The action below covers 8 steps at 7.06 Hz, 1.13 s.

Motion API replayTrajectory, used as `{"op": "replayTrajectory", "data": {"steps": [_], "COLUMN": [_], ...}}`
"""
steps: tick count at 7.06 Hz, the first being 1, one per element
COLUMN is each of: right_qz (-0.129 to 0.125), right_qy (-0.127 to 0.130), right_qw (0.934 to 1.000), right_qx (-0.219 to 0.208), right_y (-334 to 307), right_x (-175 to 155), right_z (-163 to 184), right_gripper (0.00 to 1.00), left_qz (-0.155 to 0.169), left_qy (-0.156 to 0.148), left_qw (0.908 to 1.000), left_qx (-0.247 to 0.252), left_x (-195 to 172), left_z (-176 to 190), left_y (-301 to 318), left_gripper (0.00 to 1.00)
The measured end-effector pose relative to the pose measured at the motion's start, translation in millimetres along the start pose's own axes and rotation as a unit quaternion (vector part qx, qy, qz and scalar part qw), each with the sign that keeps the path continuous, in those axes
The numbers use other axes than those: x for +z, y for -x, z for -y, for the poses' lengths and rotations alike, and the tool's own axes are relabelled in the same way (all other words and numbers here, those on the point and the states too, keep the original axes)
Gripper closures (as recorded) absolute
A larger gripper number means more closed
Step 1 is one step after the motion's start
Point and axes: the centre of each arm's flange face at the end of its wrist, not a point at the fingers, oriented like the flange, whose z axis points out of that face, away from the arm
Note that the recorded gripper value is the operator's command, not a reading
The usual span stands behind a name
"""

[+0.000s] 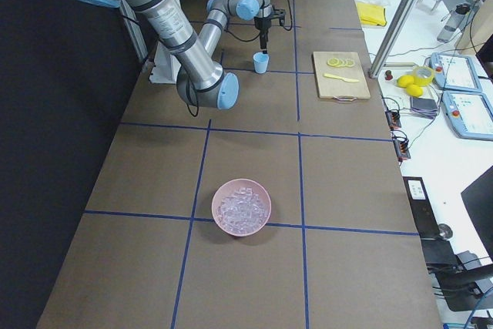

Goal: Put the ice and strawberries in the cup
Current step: 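Move the right gripper back to the pink bowl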

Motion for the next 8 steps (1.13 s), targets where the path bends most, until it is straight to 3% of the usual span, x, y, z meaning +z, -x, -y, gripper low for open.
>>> {"op": "replayTrajectory", "data": {"steps": [3, 5, 8], "right_qz": [0.02, 0.011, 0.004], "right_qy": [0.017, 0.031, 0.063], "right_qw": [0.9968, 0.989, 0.9751], "right_qx": [-0.076, -0.144, -0.212], "right_y": [-154.3, -268.7, -443.9], "right_x": [-33.8, -43.9, -58.4], "right_z": [28.8, 43.9, 69.9], "right_gripper": [0.01, 0.01, 0.01], "left_qz": [0.0, 0.0, -0.003], "left_qy": [0.001, 0.003, 0.007], "left_qw": [1.0, 1.0, 0.9999], "left_qx": [-0.002, -0.003, -0.008], "left_x": [1.5, 2.6, 9.3], "left_z": [-0.9, -2.0, -14.5], "left_y": [1.5, 2.6, 6.9], "left_gripper": [0.0, 0.0, 0.0]}}
